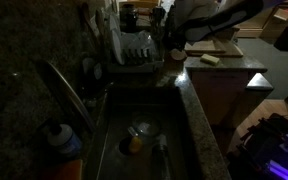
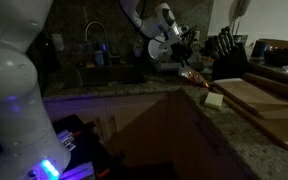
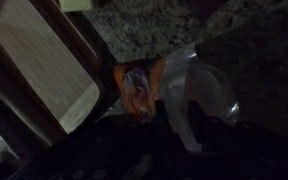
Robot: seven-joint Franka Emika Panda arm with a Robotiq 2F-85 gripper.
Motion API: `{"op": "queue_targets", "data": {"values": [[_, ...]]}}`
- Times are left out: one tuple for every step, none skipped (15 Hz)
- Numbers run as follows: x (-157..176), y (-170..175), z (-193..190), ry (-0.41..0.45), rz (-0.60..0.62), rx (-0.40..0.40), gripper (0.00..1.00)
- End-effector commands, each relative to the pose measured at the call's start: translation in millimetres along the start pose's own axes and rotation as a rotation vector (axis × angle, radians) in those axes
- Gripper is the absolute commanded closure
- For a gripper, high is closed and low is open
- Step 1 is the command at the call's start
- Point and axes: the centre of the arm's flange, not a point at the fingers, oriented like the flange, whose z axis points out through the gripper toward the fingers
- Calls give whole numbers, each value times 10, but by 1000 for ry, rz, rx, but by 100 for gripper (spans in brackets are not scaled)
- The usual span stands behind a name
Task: Close the water faucet, move the orange pack to the left, scrub the countertop with the yellow sponge
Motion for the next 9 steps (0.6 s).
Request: {"op": "queue_targets", "data": {"values": [[-12,38,3,-12,18,-2,38],[-19,85,-24,-21,33,18,34],[-20,116,-50,-18,59,25,34],[-26,166,-66,-29,79,46,27],[-36,203,-69,-30,92,65,21],[-58,260,-77,-48,127,79,13],[-104,348,-86,-85,211,55,7],[-162,453,-80,-108,258,37,1],[-255,611,-69,-139,306,21,0]]}}
